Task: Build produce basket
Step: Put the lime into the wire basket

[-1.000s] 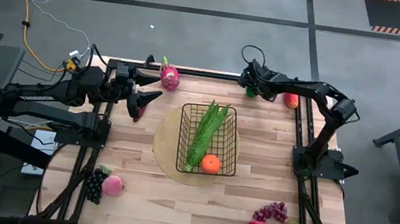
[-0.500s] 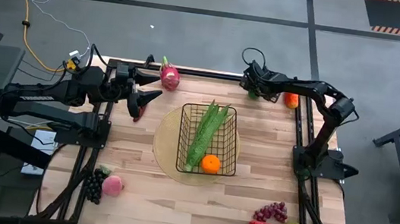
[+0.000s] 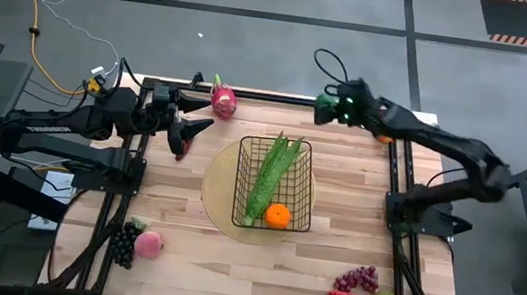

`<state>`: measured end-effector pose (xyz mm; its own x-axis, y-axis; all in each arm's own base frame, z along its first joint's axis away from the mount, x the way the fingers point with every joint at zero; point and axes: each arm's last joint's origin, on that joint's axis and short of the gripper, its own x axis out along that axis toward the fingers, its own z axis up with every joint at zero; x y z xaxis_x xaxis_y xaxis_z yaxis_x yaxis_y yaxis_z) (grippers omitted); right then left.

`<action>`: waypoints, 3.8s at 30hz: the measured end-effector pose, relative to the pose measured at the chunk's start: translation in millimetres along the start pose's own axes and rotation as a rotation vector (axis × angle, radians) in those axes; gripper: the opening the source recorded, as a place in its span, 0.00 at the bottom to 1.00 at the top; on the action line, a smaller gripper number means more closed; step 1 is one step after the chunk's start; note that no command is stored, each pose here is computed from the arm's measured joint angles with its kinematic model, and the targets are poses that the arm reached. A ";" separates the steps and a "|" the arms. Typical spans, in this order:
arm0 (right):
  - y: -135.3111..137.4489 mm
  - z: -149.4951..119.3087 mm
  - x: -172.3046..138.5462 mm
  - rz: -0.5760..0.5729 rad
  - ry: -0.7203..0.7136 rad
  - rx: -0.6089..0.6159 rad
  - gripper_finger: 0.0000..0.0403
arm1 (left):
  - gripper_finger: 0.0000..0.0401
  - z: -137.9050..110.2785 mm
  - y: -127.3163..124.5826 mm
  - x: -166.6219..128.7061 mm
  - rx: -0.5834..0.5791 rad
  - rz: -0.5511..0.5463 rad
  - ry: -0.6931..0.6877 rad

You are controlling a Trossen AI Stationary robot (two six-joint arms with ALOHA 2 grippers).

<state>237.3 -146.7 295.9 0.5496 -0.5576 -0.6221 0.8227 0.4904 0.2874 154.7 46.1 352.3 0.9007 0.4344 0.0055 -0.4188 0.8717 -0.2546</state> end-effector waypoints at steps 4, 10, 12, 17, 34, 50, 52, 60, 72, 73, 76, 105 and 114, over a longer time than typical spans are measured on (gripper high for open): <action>34.0 -4.7 -57.6 0.257 -0.127 -0.113 0.61 | 0.71 -1.6 0.4 0.0 0.024 0.004 0.016; 55.2 -13.9 -109.9 0.484 -0.229 -0.150 0.61 | 0.71 -1.2 0.3 0.0 0.027 0.003 0.012; 57.9 -15.3 -117.2 0.515 -0.250 -0.166 0.61 | 0.71 -1.2 0.3 0.0 0.027 0.003 0.012; 64.2 -13.3 -122.2 0.573 -0.299 -0.180 0.61 | 0.71 -2.3 0.2 1.6 0.029 0.005 0.019; 68.3 -13.9 -122.2 0.673 -0.254 -0.160 0.61 | 0.71 -2.4 0.3 1.6 0.029 0.007 0.020; 71.9 -18.4 -124.7 0.730 -0.211 -0.173 0.62 | 0.71 -5.2 1.1 1.4 0.035 0.013 0.050; 72.8 -18.2 -123.5 0.723 -0.217 -0.170 0.62 | 0.71 -5.1 1.0 1.5 0.034 0.010 0.049; 88.8 -23.0 -111.3 0.753 -0.219 -0.184 0.62 | 0.71 -2.9 -2.6 1.4 0.043 -0.092 0.042; 120.8 -54.8 -76.6 0.772 -0.067 -0.267 0.62 | 0.71 -2.9 -2.5 1.4 0.053 -0.089 0.040; 122.5 -58.0 -73.9 0.767 -0.052 -0.275 0.62 | 0.71 -3.1 -2.5 1.7 0.053 -0.089 0.042; 127.4 -65.6 -67.6 0.760 -0.021 -0.292 0.62 | 0.71 -4.1 -2.3 2.4 0.055 -0.086 0.050; 137.9 -131.2 -5.0 0.521 0.228 -0.616 0.62 | 0.71 -12.3 -2.0 11.6 0.045 -0.070 0.110; 130.6 -134.4 -5.3 0.458 0.258 -0.711 0.62 | 0.71 -12.4 -1.9 11.6 0.046 -0.067 0.110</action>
<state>322.4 10.3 238.9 0.6827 -0.0778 -0.7265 0.1977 0.9769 0.0812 167.4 46.7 340.8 0.9329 0.3497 -0.0858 -0.3600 0.9083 -0.2131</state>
